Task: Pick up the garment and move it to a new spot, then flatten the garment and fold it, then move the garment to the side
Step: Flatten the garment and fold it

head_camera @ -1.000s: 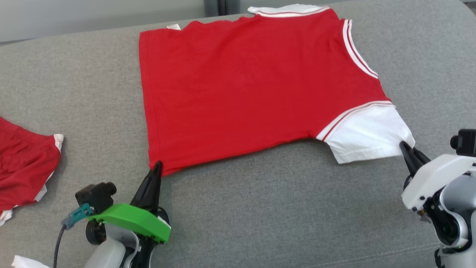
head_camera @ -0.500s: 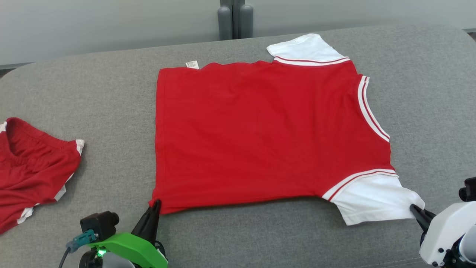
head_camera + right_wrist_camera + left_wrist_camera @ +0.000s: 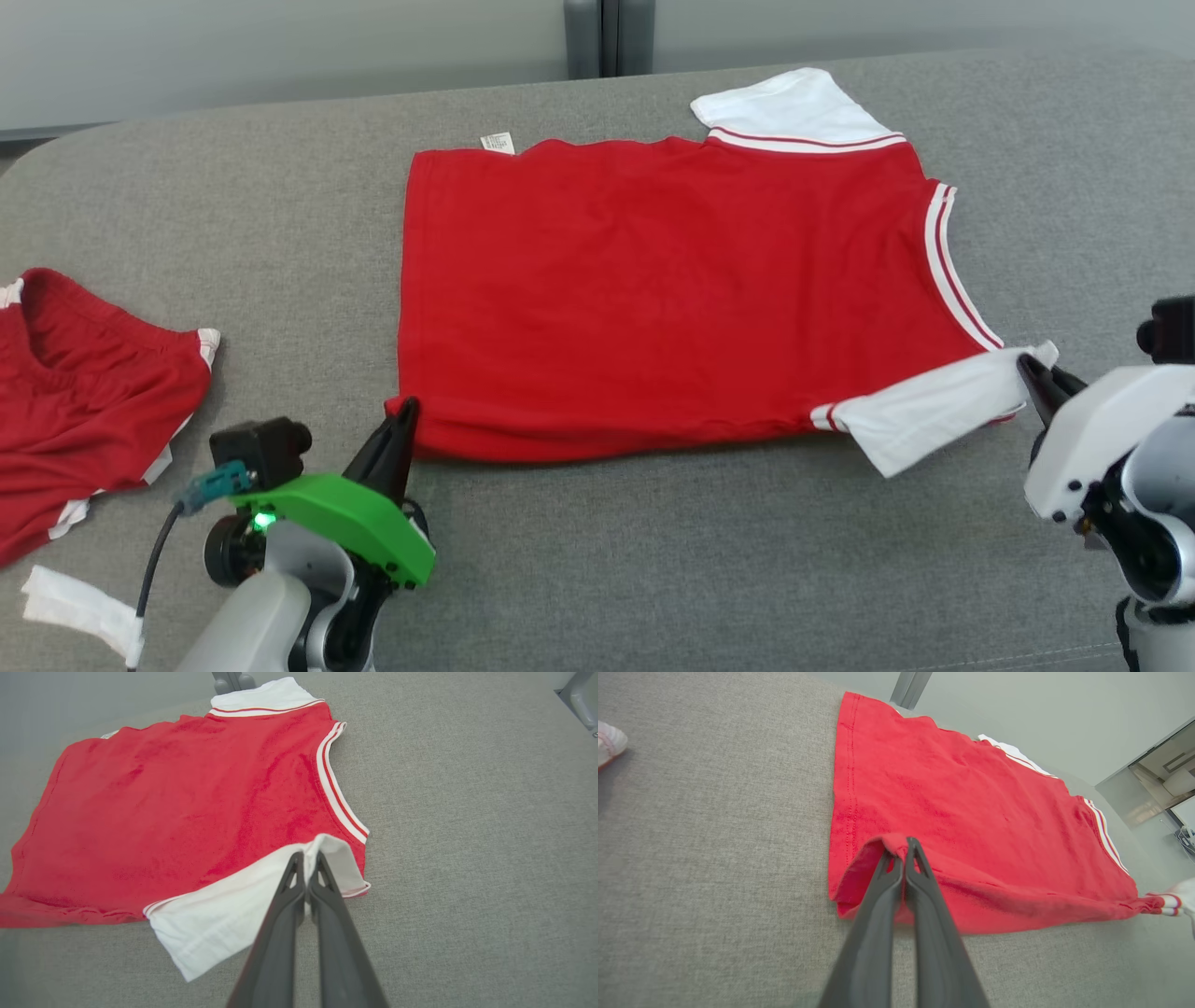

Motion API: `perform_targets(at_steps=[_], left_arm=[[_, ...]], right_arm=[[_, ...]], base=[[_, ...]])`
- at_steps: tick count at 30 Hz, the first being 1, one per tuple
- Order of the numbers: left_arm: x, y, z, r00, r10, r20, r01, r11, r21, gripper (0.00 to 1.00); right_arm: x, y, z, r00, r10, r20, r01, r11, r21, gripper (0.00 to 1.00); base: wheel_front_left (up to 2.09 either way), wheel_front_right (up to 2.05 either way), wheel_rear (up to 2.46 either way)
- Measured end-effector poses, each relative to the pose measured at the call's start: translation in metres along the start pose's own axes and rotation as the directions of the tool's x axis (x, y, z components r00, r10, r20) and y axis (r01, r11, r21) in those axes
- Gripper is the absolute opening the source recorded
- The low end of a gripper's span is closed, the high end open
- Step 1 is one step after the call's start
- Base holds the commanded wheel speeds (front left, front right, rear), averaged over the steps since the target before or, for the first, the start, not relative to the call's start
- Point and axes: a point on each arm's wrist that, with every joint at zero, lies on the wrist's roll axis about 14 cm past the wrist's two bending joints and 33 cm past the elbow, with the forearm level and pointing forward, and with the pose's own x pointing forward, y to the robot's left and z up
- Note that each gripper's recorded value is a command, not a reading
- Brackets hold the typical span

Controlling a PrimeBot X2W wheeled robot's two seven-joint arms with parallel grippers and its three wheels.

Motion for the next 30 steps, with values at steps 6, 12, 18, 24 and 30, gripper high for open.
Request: perform_targets(at_steps=[6,12,18,24,30], left_arm=[[0.028,-0.003,0.011,1.0,-0.006,-0.023,0.007,1.0,0.024,0.0],[0.05,0.009,0.01,0.999,0.028,-0.045,-0.027,0.999,0.018,0.0],[0.063,0.023,0.007,0.997,0.056,-0.047,-0.056,0.998,0.016,0.0],[0.07,0.033,0.004,0.996,0.078,-0.04,-0.077,0.997,0.021,0.0],[0.076,0.035,0.001,0.996,0.083,-0.038,-0.081,0.996,0.049,1.0]], right_arm=[[0.036,0.01,0.027,0.999,0.039,0.028,-0.037,0.997,-0.065,0.0],[0.069,0.014,0.047,0.994,0.06,0.09,-0.051,0.993,-0.103,0.0],[0.094,0.022,0.049,0.99,0.084,0.111,-0.071,0.99,-0.122,0.0],[0.109,0.023,0.05,0.988,0.09,0.124,-0.075,0.99,-0.122,0.0],[0.116,0.022,0.059,0.98,0.085,0.178,-0.068,0.992,-0.104,1.0]], base=[[0.0,0.0,0.0],[0.0,0.0,0.0],[0.0,0.0,0.0],[0.0,0.0,0.0],[0.0,0.0,0.0]])
